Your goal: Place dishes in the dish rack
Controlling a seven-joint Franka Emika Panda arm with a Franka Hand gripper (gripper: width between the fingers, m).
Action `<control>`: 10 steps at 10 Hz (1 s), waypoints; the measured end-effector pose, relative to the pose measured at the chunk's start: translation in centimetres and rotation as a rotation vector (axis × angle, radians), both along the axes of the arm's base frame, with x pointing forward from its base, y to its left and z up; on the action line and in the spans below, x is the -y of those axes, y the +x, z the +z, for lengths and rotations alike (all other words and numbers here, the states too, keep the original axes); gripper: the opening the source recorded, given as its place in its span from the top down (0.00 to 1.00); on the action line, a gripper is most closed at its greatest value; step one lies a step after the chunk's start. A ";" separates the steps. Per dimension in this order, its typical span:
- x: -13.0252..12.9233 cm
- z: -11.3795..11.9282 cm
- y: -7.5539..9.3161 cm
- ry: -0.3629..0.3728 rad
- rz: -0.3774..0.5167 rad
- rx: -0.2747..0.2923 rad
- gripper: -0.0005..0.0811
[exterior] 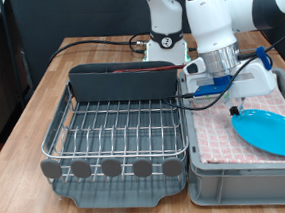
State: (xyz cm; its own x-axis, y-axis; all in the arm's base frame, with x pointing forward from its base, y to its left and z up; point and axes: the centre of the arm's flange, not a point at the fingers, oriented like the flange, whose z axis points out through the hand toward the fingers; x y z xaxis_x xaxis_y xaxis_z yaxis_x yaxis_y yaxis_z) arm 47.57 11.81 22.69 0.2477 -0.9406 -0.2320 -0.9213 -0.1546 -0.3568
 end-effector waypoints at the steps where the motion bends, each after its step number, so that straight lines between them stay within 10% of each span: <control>1: -0.1 0.0 0.0 0.001 0.001 0.001 0.97; 10: 0.9 3.1 2.4 -0.109 -0.010 -0.020 0.97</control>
